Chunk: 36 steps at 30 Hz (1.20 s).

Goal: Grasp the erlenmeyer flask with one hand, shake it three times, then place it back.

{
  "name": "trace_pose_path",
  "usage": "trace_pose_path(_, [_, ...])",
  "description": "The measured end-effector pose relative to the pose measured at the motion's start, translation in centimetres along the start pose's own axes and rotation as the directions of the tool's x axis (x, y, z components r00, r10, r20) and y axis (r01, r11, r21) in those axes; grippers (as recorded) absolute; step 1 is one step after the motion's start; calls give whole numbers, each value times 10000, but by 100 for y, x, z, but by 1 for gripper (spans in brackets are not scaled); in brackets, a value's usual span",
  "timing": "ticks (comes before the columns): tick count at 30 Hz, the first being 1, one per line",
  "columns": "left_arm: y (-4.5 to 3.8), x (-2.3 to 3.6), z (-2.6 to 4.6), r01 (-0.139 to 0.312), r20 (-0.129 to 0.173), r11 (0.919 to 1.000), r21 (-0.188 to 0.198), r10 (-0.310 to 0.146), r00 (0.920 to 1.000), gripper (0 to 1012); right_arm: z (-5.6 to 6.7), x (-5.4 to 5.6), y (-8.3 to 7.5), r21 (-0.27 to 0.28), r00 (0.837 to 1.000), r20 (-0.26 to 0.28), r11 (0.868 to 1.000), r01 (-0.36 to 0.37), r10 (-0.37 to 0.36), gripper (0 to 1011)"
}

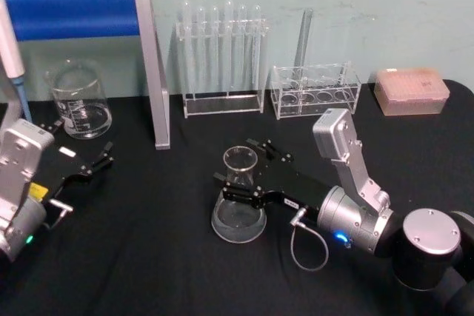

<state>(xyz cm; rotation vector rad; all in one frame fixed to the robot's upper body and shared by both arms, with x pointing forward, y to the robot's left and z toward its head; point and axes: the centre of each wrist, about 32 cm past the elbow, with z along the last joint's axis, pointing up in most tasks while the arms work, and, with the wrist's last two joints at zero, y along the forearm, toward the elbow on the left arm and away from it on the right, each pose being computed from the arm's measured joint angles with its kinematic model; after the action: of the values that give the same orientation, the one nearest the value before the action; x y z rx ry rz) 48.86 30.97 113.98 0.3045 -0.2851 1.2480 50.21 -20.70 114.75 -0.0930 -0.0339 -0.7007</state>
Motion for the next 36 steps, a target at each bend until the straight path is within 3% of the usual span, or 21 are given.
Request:
trace_pose_path(16, [0,0,0,0,-1,10000,0,0,10000,1001,3,-3,-3,-42,10000,36,10000,-29,29,1000])
trace_pose_path(21, [0,0,0,1,-1,10000,0,-1,10000,1001,3,-4,-3,-36,10000,30,10000,-26,26,870])
trace_pose_path(23, [0,0,0,0,-1,10000,0,0,10000,1001,3,-4,-4,-34,10000,28,10000,-24,24,861])
trace_pose_path(36, [0,0,0,0,0,10000,0,0,10000,1001,4,-1,-6,-26,10000,22,10000,-8,8,457])
